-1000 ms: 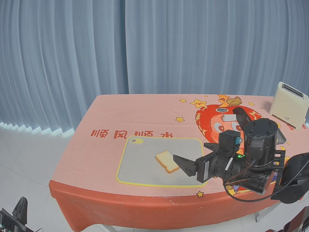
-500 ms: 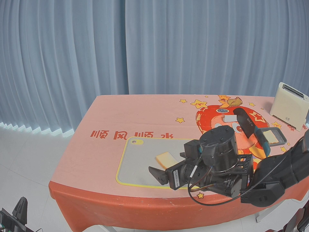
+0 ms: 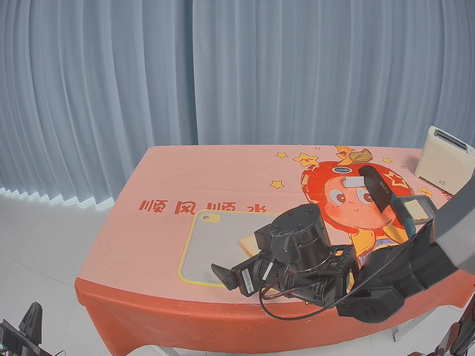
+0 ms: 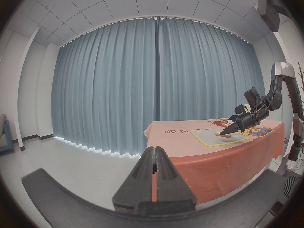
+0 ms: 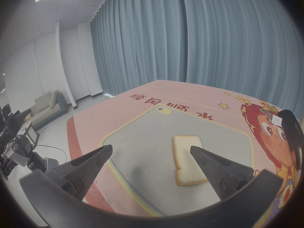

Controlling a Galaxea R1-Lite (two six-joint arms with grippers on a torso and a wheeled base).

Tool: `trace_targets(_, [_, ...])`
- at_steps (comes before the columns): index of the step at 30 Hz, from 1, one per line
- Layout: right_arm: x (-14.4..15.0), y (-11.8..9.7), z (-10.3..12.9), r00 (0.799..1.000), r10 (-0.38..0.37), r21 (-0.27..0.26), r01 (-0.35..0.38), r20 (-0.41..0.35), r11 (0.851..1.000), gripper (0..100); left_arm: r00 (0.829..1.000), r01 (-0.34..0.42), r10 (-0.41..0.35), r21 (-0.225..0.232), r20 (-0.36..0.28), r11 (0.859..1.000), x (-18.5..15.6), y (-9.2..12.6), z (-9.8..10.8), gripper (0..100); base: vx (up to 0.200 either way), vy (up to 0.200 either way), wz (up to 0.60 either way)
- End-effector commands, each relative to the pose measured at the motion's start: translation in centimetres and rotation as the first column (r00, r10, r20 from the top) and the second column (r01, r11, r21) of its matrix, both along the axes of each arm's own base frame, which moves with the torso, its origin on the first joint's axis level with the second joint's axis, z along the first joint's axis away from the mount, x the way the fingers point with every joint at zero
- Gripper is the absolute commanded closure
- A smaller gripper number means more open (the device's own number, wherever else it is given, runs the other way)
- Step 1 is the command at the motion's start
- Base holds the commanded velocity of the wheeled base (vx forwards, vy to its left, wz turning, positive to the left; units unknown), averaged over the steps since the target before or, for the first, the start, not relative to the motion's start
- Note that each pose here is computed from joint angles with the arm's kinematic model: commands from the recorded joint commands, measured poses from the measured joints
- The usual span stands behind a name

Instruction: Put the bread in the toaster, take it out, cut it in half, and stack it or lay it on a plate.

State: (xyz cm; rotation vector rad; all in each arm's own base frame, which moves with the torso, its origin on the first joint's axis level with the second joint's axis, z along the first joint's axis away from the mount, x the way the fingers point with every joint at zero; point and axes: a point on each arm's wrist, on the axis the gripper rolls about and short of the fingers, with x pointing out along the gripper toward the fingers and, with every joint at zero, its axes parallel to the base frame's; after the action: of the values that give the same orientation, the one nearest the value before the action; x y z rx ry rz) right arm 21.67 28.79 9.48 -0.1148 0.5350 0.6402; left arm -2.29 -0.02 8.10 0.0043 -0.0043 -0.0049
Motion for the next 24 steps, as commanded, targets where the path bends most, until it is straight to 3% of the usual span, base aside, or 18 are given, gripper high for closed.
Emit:
trace_targets(1, [0.1,0.2,-0.7,1.000,-0.001,-0.014,0.001,-0.010,1.000,0,1.000,0.000,0.000,0.000,-0.010,1.000,0.1,0.0,-0.5,100,0.000,0.000,0.00])
trace_targets(24, [0.6,0.5,-2.0,1.000,-0.016,-0.045,0.015,-0.024,0.999,0,1.000,0.000,0.000,0.002,-0.009,1.000,0.1,0.0,-0.5,100,0.000,0.000,0.00])
